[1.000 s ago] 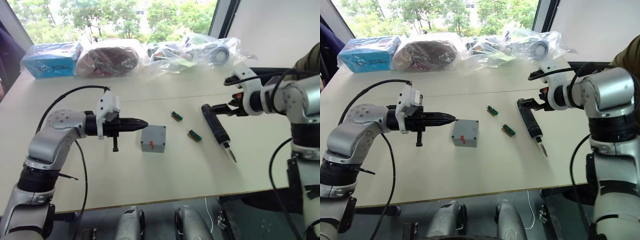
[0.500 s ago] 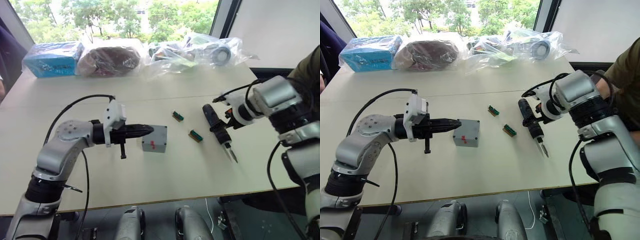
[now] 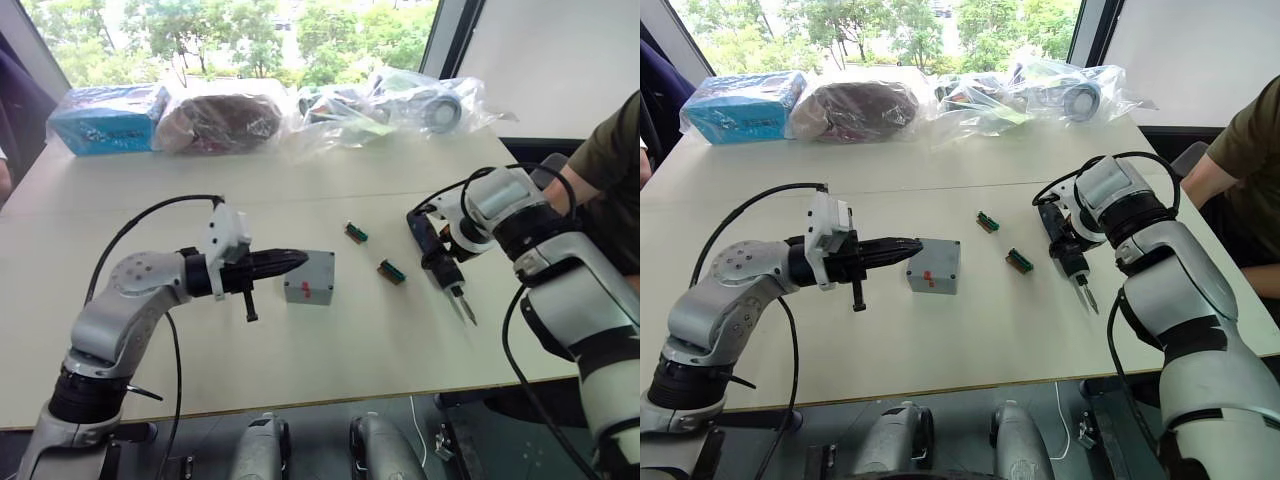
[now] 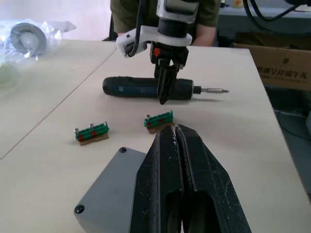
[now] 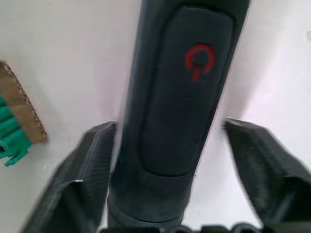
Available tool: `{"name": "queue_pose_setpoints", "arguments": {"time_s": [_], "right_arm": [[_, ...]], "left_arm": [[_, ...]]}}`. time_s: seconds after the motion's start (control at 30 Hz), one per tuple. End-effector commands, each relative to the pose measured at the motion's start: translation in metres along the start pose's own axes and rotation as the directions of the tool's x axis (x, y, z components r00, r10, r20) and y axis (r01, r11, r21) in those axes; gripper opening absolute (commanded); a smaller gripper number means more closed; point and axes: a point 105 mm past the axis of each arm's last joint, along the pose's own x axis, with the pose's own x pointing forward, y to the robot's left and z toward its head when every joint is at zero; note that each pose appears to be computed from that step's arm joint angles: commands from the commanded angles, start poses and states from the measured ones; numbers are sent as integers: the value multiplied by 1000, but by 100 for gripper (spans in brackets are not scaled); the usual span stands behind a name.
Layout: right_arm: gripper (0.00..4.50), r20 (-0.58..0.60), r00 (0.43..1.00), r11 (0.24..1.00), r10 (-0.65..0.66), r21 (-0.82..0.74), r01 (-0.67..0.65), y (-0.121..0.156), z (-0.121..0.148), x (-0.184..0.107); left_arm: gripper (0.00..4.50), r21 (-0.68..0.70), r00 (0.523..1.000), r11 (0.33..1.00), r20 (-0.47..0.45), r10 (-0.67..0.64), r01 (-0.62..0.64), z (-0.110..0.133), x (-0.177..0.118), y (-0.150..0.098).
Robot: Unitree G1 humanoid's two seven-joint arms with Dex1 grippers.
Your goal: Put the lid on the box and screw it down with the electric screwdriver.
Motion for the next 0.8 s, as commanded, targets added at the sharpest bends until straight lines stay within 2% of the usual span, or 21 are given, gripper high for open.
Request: {"name": "queue_pose_setpoints", "arguments": {"time_s": [0.03, 0.07, 0.2, 0.27, 0.33, 0.4, 0.47, 0.57, 0.6, 0.67, 0.73, 0.8], "right_arm": [[192, -2, 1000, 1000, 4, -20, -4, 1, 3, 3], [172, 12, 1000, 1000, -2, -25, 3, 0, 7, 1], [172, 149, 986, 996, -75, -34, 81, -12, 32, -24], [172, 252, 958, 985, -139, -62, 160, -20, 47, -43], [172, 426, 887, 939, -179, -196, 284, -25, 68, -67], [172, 585, 797, 871, -151, -302, 387, -16, 80, -89], [172, 705, 705, 881, -74, -285, 378, -1, 86, -106], [172, 892, 450, 872, 28, -243, 426, 31, 96, -144], [172, 933, 348, 876, 89, -240, 419, 45, 98, -158], [172, 964, 207, 906, 167, -232, 353, 68, 97, -174], [172, 975, 106, 948, 194, -214, 235, 82, 96, -181], [172, 974, 39, 961, 221, -224, 159, 94, 93, -184]], "left_arm": [[0, 45, 999, 999, 31, 4, -6, 13, -1, -1], [0, 46, 1000, 999, 30, 6, -7, 13, -1, -1], [0, 56, 999, 998, 24, 23, -24, 15, -4, 8], [0, 63, 1000, 998, 13, 28, -29, 15, -6, 12], [0, 78, 1000, 997, -15, 11, -10, 11, -6, 14], [0, 102, 999, 995, -45, -11, 15, 7, -5, 15], [0, 107, 999, 994, -48, -14, 19, 6, -1, 18], [0, 128, 996, 991, -82, -29, 40, 2, 3, 21], [0, 150, 994, 988, -107, -33, 49, -2, 4, 22], [0, 177, 990, 983, -138, -29, 54, -6, 2, 26], [0, 176, 988, 983, -150, -33, 59, -9, 1, 30], [0, 176, 986, 982, -161, -42, 71, -10, 1, 34]]}}
